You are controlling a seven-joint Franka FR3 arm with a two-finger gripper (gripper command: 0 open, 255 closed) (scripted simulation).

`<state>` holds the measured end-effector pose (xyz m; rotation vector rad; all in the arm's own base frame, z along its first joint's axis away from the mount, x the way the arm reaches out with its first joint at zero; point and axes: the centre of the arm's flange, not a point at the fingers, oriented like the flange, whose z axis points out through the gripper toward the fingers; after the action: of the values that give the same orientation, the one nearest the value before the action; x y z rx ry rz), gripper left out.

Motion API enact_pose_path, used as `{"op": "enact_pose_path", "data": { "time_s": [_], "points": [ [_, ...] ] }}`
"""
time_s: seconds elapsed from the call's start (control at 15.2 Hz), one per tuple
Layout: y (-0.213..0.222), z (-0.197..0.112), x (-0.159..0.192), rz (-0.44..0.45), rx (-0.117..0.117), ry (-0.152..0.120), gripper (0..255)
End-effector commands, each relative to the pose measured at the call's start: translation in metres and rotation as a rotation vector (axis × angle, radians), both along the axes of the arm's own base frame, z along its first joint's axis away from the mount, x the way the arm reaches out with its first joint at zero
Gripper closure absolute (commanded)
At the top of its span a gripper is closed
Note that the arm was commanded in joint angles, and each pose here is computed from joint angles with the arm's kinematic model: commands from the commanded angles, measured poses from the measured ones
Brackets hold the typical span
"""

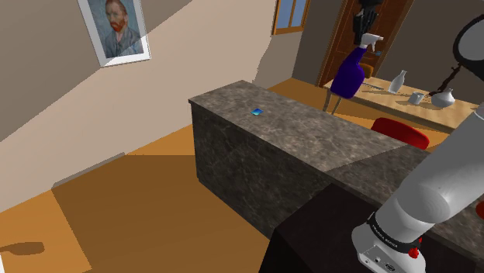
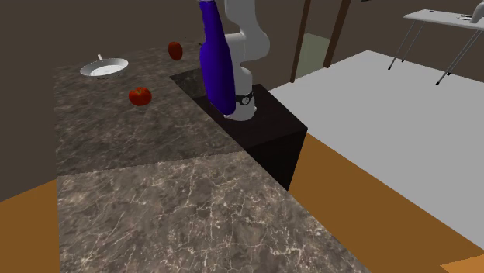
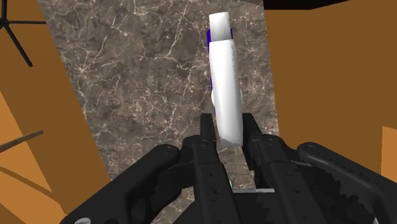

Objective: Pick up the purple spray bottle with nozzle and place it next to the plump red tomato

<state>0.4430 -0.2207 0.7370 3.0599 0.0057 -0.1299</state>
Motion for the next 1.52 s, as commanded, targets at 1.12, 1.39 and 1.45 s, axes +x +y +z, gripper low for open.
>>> {"op": "enact_pose_path", "data": {
  "time_s": [1.12,1.39,1.45],
  "points": [
    [-0.06,0.003,-0.236,0.0,0.0,0.0,255],
    [-0.073,0.003,-0.287,0.0,0.0,0.0,255],
    [-0.076,0.003,-0.3,0.0,0.0,0.0,255]
  ]
}}
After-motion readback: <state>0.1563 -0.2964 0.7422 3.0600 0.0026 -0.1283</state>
